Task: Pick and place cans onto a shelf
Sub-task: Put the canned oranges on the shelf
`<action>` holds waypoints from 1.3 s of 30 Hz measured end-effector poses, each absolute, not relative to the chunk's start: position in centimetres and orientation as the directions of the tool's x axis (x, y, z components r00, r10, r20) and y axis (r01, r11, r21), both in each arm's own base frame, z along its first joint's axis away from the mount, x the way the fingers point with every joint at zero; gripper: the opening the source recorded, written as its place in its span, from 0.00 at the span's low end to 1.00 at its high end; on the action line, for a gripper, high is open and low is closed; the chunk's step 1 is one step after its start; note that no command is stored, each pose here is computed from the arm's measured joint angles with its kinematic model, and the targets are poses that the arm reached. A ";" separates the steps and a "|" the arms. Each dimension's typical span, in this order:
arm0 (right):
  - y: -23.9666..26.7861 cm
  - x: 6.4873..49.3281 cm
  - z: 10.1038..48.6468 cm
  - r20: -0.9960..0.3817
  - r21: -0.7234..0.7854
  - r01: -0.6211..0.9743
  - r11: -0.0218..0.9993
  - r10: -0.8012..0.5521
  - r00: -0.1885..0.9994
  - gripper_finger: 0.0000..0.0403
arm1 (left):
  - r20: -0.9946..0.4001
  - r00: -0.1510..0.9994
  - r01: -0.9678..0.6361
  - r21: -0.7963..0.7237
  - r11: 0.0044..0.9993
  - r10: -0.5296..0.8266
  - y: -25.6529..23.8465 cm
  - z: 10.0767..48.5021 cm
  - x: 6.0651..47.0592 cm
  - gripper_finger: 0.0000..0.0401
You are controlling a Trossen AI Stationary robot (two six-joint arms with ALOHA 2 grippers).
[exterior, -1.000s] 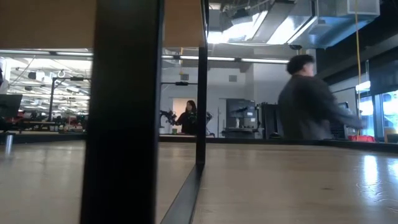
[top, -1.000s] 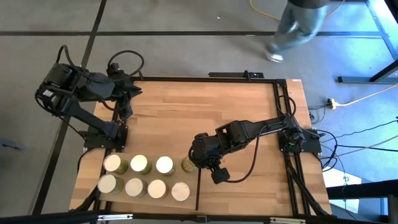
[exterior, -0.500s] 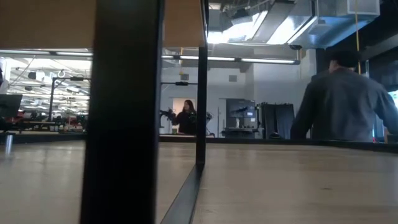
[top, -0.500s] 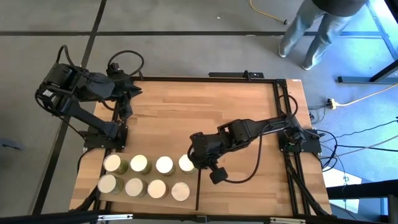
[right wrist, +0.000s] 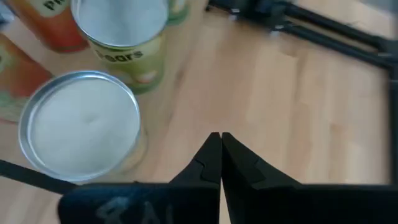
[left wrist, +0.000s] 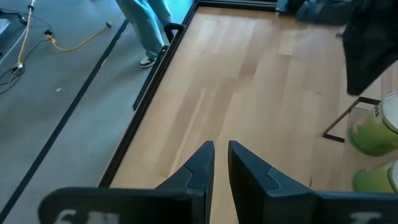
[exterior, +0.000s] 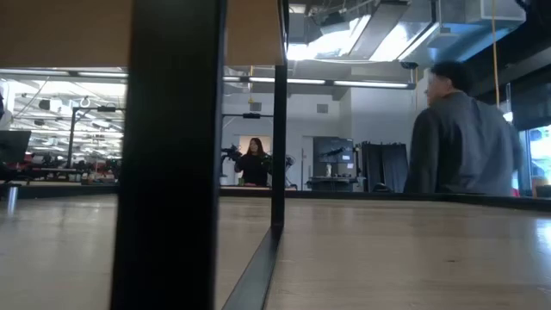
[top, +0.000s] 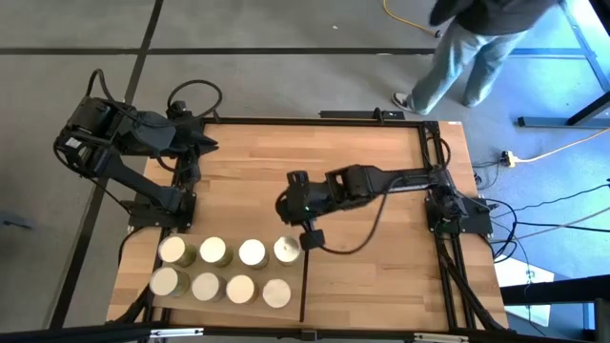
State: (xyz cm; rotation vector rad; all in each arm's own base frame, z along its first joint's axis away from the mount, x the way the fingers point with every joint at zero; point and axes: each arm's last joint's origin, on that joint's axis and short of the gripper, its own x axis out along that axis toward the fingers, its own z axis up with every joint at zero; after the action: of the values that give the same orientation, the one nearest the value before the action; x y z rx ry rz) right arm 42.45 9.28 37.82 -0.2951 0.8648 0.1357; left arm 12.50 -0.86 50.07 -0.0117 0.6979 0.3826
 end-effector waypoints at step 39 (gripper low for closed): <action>7.7 44.6 34.1 -0.800 0.120 -0.478 0.870 0.370 0.472 0.00 | -0.608 0.718 -0.338 0.122 0.933 0.339 -0.6 50.4 11.3 0.10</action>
State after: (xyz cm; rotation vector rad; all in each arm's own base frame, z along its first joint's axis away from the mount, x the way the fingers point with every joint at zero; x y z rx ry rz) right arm 44.63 7.67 34.11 -0.1265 0.9459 0.5209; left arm 11.30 -0.65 50.37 0.0018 0.6734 0.3744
